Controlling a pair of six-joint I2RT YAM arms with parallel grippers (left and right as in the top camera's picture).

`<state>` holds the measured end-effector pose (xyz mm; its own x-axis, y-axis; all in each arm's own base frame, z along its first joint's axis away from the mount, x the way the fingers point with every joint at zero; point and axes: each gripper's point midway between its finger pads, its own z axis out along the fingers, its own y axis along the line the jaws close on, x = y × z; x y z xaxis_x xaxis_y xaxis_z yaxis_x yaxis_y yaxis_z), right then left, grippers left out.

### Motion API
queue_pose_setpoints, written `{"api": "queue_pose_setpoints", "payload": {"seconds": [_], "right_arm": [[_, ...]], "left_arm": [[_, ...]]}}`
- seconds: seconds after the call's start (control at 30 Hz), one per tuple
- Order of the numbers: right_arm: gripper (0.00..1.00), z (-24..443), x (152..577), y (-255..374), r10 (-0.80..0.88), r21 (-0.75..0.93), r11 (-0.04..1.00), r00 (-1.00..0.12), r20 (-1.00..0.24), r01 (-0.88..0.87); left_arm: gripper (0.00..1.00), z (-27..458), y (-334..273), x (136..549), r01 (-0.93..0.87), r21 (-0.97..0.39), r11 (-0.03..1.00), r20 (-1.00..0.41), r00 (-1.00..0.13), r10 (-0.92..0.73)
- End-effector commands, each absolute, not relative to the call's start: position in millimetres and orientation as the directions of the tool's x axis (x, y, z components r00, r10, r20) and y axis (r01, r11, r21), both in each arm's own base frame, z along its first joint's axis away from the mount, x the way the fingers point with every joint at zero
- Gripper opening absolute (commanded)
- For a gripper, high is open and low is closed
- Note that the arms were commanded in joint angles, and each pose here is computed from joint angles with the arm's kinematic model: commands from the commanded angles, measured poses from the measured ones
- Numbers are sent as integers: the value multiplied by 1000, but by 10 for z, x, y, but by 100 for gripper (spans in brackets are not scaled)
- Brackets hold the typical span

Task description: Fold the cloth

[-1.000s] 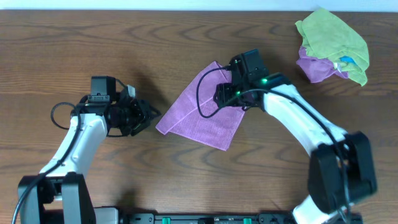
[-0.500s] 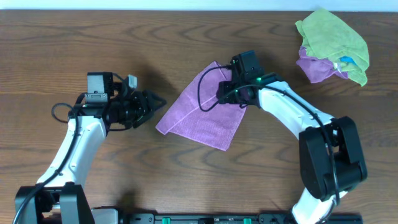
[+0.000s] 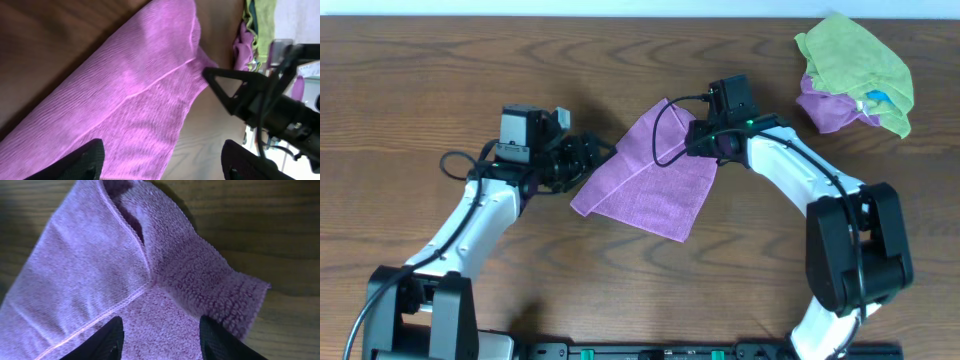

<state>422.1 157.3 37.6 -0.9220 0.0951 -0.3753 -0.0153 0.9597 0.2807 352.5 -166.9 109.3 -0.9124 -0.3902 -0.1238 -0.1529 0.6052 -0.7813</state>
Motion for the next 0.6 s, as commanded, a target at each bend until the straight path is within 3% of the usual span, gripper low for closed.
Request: {"api": "queue_pose_setpoints", "payload": {"seconds": [0.0, 0.57], "right_arm": [[49, 189, 4203, 1503, 115, 260, 965, -933, -340, 24], [42, 68, 4214, 1371, 132, 200, 978, -933, -336, 66]], "left_arm": [[79, 1087, -1766, 3623, -182, -784, 593, -109, -901, -420], [80, 639, -2025, 3919, -238, -780, 579, -98, -867, -489]]}}
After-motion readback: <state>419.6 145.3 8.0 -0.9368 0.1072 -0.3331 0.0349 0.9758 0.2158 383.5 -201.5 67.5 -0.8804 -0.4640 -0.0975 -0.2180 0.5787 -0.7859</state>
